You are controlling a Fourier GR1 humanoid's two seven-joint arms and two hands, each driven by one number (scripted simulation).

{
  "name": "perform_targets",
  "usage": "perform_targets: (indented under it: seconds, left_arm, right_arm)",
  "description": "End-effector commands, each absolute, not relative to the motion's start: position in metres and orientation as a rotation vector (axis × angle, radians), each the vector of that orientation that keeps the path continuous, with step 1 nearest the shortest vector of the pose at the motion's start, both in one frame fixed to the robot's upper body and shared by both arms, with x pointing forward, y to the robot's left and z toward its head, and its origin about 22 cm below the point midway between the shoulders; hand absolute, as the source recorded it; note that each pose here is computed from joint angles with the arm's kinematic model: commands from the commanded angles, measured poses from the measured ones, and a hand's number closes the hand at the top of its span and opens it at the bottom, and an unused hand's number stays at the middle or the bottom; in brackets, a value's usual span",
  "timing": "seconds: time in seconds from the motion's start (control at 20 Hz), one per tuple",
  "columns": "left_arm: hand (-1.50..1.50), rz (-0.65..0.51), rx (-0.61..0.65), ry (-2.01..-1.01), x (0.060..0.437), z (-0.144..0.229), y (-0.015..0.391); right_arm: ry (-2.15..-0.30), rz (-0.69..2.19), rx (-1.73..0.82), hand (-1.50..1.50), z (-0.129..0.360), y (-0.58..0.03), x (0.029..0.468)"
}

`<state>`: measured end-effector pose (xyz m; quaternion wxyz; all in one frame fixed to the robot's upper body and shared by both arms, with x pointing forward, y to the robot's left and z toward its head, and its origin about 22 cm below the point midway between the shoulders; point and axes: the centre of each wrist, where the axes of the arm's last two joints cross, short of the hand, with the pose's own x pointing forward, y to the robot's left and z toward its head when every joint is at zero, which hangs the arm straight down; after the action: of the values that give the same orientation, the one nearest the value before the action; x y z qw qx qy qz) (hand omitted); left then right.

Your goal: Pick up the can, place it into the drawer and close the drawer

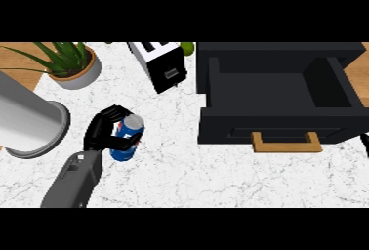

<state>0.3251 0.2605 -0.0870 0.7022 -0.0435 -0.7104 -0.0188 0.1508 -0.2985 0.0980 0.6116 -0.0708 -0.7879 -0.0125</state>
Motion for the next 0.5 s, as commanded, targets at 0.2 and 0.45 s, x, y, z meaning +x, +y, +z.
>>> perform_targets:
  seconds: [0.2,0.45]
  left_arm:
    - [1.50,0.165,0.059,-1.637,0.300,-0.075,0.279]
    - [1.50,0.106,0.015,-1.666,0.300,-0.037,0.246]
  right_arm:
    - [-1.798,-0.023,-0.170,-1.50,0.103,-0.300,0.126]
    - [-1.825,-0.053,-0.186,-1.50,0.101,-0.299,0.142]
